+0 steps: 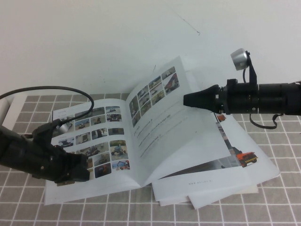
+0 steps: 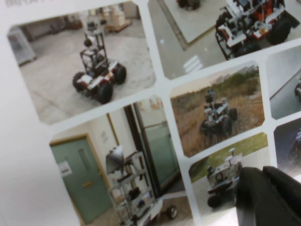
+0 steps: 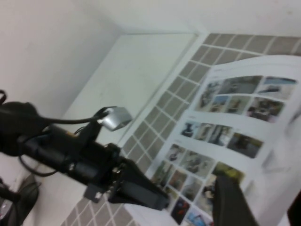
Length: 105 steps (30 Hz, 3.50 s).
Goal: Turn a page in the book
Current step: Open the closed book
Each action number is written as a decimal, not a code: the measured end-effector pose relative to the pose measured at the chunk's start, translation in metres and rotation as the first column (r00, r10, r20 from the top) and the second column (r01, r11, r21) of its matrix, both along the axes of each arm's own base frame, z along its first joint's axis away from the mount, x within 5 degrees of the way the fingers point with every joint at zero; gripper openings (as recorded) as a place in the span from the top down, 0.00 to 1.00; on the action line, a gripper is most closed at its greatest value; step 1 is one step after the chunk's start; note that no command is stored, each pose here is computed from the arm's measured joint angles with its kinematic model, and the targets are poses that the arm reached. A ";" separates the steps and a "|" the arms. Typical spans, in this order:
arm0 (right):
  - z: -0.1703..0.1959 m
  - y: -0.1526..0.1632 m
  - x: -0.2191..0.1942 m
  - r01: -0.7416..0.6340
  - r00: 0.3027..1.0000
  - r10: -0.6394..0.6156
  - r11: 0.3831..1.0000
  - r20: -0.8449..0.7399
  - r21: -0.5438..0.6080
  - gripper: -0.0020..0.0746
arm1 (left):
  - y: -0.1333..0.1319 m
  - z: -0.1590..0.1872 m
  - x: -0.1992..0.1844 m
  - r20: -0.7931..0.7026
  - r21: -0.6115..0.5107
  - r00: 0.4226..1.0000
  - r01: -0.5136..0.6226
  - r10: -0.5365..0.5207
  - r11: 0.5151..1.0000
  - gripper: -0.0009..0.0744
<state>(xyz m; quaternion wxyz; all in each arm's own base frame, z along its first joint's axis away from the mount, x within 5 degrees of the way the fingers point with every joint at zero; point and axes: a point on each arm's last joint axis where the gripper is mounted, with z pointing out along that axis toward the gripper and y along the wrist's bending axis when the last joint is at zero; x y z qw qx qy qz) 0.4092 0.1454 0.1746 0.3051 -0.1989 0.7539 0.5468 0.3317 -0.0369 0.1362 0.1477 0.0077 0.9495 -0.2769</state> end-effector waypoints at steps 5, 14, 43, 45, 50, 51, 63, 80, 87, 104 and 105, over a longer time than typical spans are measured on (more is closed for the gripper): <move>0.003 0.030 -0.013 -0.080 0.997 0.080 0.997 0.006 0.008 0.62 | 0.000 0.000 0.000 0.000 0.000 1.000 0.000 0.000 1.000 0.99; -0.002 0.094 -0.042 -0.189 0.980 0.192 0.980 0.051 -0.068 0.62 | 0.000 0.000 0.000 0.000 0.000 1.000 0.000 0.000 1.000 0.99; 0.004 0.131 -0.074 -0.381 0.919 0.384 0.923 0.085 -0.052 0.41 | -0.016 0.204 0.021 0.520 -0.135 0.850 0.181 -0.086 0.974 0.99; 0.004 0.131 -0.074 -0.386 0.918 0.389 0.921 0.081 -0.047 0.41 | -0.017 0.224 0.021 0.569 -0.131 0.818 0.187 -0.081 0.974 0.99; 0.004 0.131 -0.075 -0.390 0.916 0.393 0.920 0.081 -0.045 0.41 | -0.016 0.237 0.023 0.597 -0.110 0.798 0.187 -0.086 0.976 0.99; 0.004 0.131 -0.075 -0.390 0.916 0.393 0.920 0.081 -0.045 0.41 | -0.015 0.234 0.024 0.584 -0.098 0.806 0.187 -0.096 0.977 0.99; 0.027 0.127 -0.081 -0.461 0.857 0.483 0.874 0.177 -0.153 0.84 | 0.006 0.079 0.040 0.081 0.110 0.987 0.132 -0.141 0.985 0.99; 0.024 0.101 -0.067 -0.233 0.907 0.395 0.757 0.144 -0.610 0.98 | 0.007 0.008 0.041 -0.069 0.089 0.991 0.124 -0.118 0.988 0.99; -0.031 0.081 -0.038 -0.104 0.967 0.240 0.677 0.085 -0.728 0.98 | 0.006 0.007 0.041 -0.068 0.088 0.990 0.126 -0.120 0.988 0.99; 0.040 0.059 -0.045 -0.045 0.967 0.203 0.730 0.153 -0.682 0.98 | -0.003 0.080 0.028 0.136 0.008 0.980 0.143 -0.142 0.990 0.99; 0.059 0.053 -0.046 -0.007 0.963 0.183 0.745 0.195 -0.667 0.98 | -0.004 0.100 0.023 0.195 0.012 0.970 0.147 -0.147 0.989 0.99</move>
